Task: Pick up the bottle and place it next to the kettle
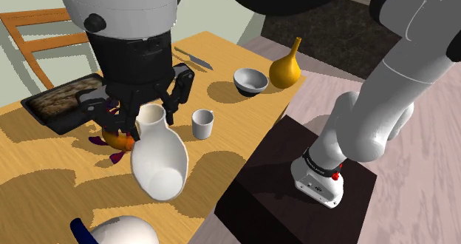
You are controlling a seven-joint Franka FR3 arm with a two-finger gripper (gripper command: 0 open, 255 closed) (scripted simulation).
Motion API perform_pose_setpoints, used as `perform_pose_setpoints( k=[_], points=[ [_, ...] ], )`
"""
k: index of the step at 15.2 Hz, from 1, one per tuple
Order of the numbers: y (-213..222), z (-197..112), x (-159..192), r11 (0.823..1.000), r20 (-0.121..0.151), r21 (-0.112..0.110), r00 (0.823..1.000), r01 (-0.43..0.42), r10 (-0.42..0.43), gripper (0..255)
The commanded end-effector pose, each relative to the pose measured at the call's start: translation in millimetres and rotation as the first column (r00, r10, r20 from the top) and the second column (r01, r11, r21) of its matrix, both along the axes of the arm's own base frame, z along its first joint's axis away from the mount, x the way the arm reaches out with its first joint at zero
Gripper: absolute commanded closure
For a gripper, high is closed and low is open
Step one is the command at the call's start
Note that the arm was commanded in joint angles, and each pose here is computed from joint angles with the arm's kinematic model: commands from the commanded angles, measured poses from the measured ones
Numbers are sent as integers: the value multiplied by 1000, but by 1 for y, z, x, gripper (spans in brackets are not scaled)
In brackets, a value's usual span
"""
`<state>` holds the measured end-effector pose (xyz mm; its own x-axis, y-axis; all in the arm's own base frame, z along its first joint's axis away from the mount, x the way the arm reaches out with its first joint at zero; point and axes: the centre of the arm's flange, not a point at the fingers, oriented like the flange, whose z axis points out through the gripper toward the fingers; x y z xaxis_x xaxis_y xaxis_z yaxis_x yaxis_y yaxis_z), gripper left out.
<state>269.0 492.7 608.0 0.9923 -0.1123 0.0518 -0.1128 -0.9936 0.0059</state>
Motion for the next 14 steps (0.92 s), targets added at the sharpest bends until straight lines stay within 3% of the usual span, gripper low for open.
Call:
perform_pose_setpoints(
  k=[1,14],
  points=[
    [-1,-12,0,1000,1,1,1000,0,0,255],
    [-1,-80,0,1000,1,1,1000,0,0,255]
  ],
)
